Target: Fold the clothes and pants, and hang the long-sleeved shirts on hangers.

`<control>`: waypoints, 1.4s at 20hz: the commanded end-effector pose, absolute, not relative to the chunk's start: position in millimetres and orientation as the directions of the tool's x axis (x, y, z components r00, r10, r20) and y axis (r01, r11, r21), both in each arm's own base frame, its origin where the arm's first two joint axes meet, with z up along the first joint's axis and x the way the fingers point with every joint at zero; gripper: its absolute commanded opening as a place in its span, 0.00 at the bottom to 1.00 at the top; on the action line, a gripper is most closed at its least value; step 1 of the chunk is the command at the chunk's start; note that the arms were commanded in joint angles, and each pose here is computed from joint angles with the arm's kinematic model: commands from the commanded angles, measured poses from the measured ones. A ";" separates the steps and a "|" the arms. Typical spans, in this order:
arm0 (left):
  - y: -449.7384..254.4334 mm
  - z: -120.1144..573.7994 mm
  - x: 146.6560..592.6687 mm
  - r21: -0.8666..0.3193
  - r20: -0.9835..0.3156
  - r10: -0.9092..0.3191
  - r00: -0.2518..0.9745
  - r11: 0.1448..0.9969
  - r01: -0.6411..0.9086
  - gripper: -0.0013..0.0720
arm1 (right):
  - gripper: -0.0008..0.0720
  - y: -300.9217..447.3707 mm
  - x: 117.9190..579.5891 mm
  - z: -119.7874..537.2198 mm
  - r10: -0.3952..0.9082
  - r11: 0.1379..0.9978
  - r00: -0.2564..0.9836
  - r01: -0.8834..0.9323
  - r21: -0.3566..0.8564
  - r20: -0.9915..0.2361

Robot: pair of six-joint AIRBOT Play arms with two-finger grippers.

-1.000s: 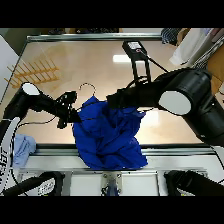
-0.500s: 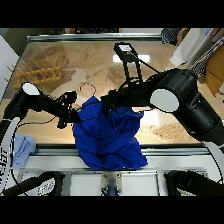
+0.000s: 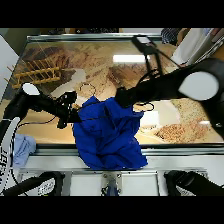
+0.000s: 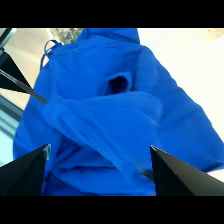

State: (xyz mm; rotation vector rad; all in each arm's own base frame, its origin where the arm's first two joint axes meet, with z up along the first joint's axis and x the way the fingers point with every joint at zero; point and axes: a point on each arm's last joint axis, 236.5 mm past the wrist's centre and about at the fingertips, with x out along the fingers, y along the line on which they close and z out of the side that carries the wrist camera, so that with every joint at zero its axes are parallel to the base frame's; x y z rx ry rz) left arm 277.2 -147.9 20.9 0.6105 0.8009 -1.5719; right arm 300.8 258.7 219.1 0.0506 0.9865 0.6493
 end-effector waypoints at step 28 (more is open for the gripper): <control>-148.0 22.5 269.2 -0.181 -0.759 -0.624 -0.188 -0.075 0.981 0.03 | 0.92 155.2 297.1 143.0 0.856 0.385 0.252 -0.894 0.231 -0.452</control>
